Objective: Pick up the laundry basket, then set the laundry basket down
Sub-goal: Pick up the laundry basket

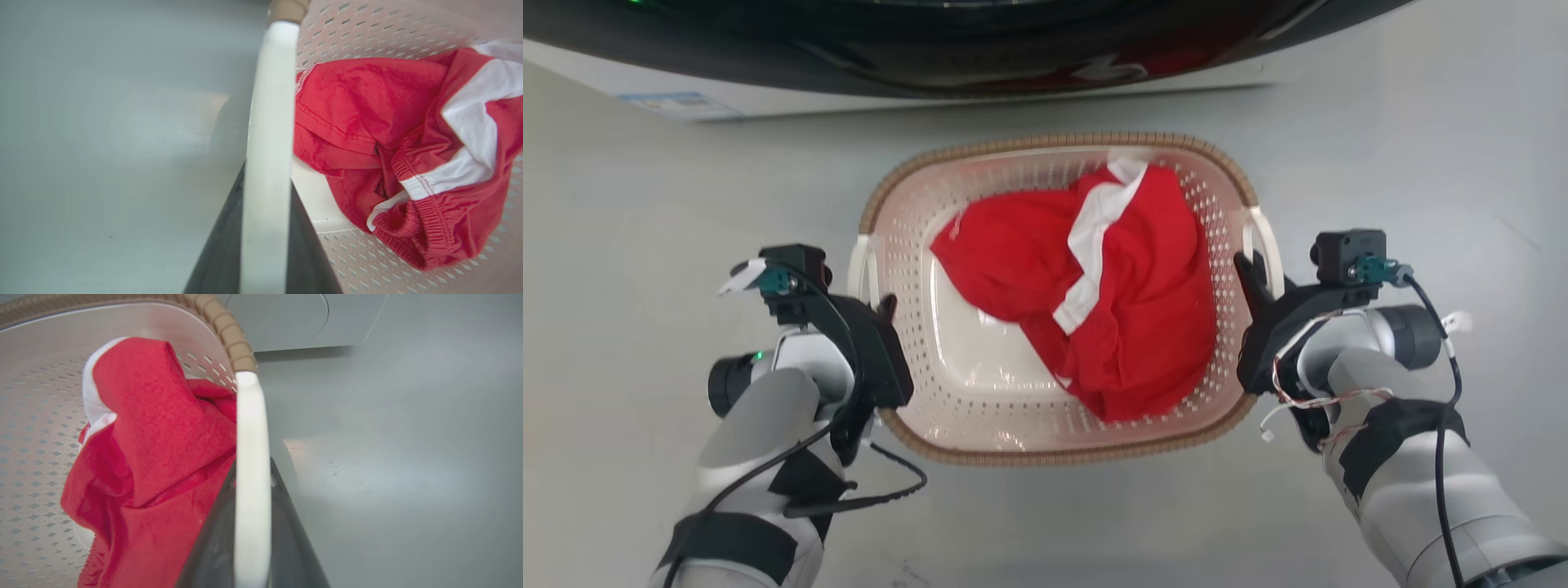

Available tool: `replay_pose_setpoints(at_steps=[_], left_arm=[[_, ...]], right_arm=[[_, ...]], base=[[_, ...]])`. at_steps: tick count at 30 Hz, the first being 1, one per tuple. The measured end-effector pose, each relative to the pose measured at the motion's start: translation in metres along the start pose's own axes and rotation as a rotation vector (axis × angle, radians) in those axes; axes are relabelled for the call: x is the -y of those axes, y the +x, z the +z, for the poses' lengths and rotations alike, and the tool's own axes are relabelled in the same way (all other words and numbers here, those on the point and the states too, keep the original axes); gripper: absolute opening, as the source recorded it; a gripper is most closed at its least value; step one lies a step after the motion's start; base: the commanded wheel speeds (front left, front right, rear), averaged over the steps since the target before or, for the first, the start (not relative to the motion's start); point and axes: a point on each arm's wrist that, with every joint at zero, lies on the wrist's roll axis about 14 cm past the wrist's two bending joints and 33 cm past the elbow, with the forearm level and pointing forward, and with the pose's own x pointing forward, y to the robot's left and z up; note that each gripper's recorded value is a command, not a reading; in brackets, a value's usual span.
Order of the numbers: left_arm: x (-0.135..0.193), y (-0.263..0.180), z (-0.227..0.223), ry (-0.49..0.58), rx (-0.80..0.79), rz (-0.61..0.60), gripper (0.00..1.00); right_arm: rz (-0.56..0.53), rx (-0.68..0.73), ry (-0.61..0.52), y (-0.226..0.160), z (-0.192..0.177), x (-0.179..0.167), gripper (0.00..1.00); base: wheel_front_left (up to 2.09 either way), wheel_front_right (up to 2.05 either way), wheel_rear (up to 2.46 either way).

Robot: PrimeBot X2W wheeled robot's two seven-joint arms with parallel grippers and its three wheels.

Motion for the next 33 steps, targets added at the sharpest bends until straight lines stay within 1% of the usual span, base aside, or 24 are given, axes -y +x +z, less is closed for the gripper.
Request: replay_pose_setpoints(at_steps=[11,18,24,33], left_arm=[[0.015,-0.045,-0.007,-0.019,-0.027,-0.011,0.00],[0.020,-0.072,-0.016,-0.051,-0.044,-0.016,0.00],[0.025,-0.095,-0.020,-0.057,-0.040,-0.027,0.00],[0.032,-0.126,-0.034,-0.052,-0.049,-0.041,0.00]], right_arm=[[-0.014,-0.031,0.042,-0.046,0.003,-0.009,0.00],[-0.012,-0.042,0.055,-0.072,0.004,-0.019,0.00],[-0.008,-0.037,0.073,-0.094,0.008,-0.026,0.00],[-0.005,-0.048,0.079,-0.128,0.001,-0.036,0.00]], base=[[0.00,0.00,0.00],[0.00,0.00,0.00],[0.00,0.00,0.00],[0.00,0.00,0.00]])
